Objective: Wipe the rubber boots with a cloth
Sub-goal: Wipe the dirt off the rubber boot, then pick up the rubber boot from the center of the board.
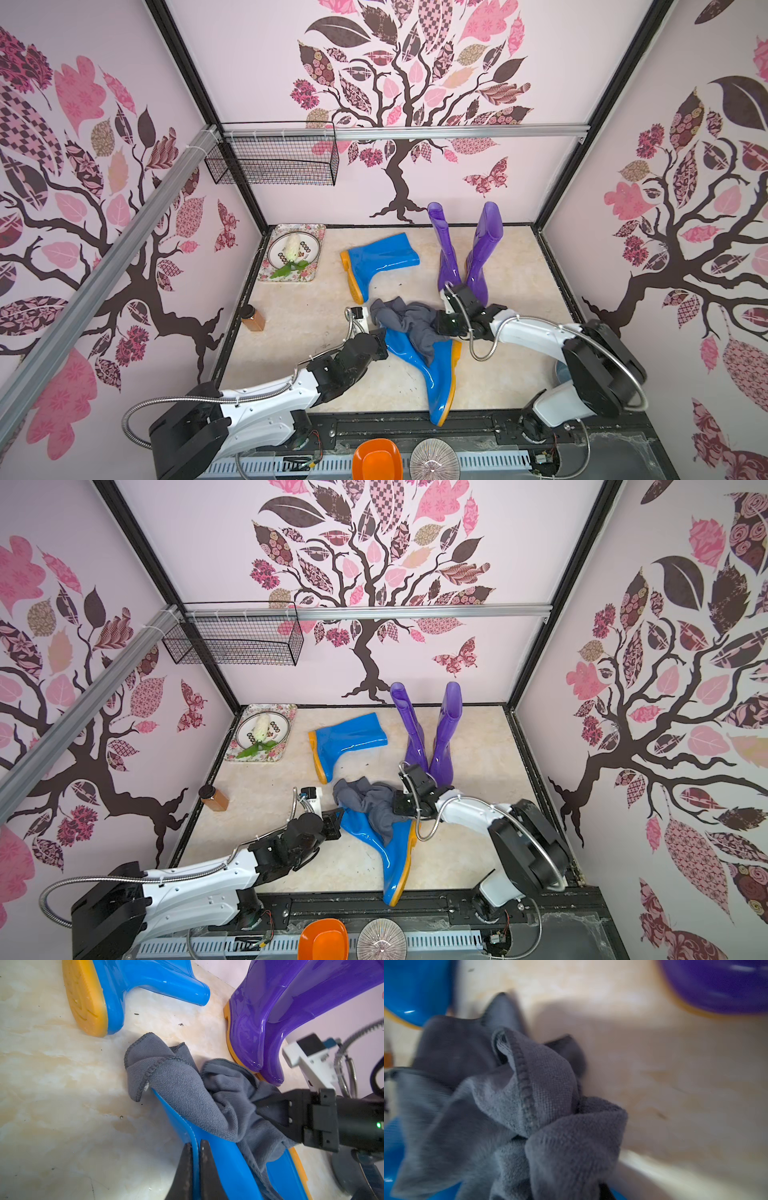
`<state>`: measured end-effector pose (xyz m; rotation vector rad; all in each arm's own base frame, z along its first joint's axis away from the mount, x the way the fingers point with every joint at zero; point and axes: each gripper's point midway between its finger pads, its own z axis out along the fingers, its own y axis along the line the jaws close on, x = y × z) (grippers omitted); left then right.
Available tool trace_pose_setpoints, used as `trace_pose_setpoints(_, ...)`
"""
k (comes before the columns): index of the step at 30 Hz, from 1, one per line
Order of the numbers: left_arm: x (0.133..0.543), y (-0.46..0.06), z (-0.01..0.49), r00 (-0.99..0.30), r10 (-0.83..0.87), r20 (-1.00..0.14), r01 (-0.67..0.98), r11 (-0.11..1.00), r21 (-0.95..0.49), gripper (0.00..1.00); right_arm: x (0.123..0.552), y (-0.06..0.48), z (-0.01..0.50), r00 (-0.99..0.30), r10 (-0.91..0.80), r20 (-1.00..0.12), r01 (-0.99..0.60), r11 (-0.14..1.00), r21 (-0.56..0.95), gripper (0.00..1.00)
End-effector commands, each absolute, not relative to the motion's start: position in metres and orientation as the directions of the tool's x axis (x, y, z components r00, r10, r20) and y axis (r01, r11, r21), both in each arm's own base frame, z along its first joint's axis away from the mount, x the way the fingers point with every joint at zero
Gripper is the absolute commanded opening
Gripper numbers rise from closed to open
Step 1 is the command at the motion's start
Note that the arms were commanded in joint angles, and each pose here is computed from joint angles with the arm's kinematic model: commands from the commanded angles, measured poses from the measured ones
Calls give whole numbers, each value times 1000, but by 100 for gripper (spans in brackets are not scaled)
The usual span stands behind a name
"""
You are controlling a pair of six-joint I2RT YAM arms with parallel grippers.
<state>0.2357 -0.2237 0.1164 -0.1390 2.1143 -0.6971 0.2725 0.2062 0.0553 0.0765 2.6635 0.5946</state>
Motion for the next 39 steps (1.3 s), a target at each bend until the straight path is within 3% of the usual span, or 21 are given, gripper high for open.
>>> trace_pose_setpoints(1,247,-226,148,-536,-396,-745,162,818,-551,0,249,150,67,-887,202,-415,90,958,273,0)
trace_pose_setpoints(6,252,-228,158,-517,-400,-756,166,820,-548,0,224,126,101,-859,237,-454,101,947,305,0)
trace_pose_setpoints(17,265,-233,203,-442,-343,-829,205,861,-466,0,199,82,274,-635,275,-722,0,934,356,0)
trace_pose_setpoints(30,282,-251,283,-315,-295,-902,288,876,-386,0,140,-15,445,-206,366,-908,61,931,361,0)
trace_pose_setpoints(33,286,-254,291,-296,-280,-913,288,885,-365,0,132,-19,462,-191,358,-914,44,933,357,0)
trace_pose_setpoints(39,294,-265,311,-259,-258,-931,308,891,-333,0,134,26,458,-285,324,-902,-163,911,378,0)
